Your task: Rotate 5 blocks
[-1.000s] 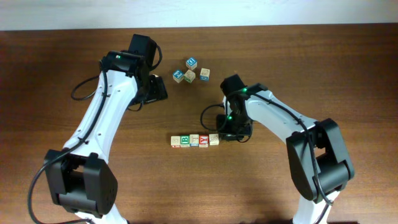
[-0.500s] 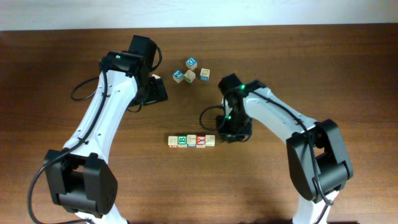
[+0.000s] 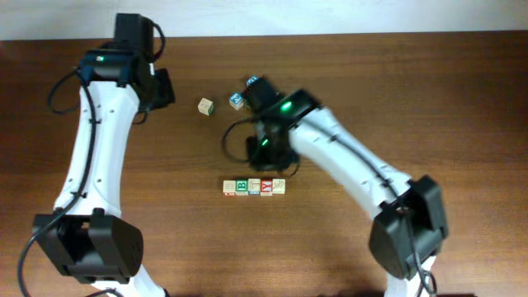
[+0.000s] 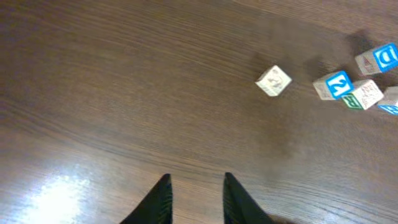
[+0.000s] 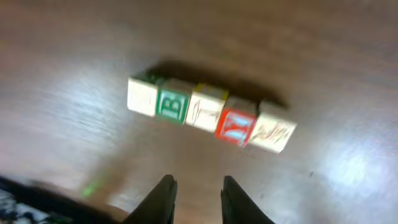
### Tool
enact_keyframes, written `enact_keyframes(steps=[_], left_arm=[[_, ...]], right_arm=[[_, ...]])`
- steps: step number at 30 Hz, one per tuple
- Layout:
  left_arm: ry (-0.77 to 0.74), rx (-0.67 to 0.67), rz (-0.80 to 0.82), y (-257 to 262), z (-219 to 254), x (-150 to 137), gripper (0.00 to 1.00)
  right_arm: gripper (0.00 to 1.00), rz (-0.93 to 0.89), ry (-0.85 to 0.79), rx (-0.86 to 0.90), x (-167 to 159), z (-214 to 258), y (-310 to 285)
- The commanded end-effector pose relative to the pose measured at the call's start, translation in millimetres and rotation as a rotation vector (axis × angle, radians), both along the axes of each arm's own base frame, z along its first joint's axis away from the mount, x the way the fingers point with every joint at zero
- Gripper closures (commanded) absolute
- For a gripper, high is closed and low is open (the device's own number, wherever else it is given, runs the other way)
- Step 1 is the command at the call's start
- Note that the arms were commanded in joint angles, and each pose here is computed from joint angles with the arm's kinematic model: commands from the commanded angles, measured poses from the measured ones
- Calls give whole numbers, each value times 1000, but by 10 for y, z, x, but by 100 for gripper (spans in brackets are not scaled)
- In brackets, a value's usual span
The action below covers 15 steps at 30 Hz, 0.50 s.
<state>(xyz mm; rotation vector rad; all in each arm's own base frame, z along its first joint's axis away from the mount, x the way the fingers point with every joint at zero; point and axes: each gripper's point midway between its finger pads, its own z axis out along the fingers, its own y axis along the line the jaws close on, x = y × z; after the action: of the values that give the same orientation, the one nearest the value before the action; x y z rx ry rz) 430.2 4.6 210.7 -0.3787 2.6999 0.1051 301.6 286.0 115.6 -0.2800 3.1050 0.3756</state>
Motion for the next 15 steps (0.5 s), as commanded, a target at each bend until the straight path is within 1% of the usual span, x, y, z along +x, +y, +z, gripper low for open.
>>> enact_keyframes(steps=[1,4,8,11,15], left_arm=[[-12,10,7,73,46,20,69],[-11,10,10,89,45,18,68],[-3,10,11,91,38,1,66],[-3,10,10,89,38,1,66],[1,10,11,91,34,-9,65]], right_arm=[[74,-38,-24,-129,-85,-171,34],[74,6,32,-188,-306,-348,101],[74,-3,104,-263,-461,-615,10],[74,-2,118,-276,-502,-751,-33],[74,-14,112,-265,-469,-876,-61]])
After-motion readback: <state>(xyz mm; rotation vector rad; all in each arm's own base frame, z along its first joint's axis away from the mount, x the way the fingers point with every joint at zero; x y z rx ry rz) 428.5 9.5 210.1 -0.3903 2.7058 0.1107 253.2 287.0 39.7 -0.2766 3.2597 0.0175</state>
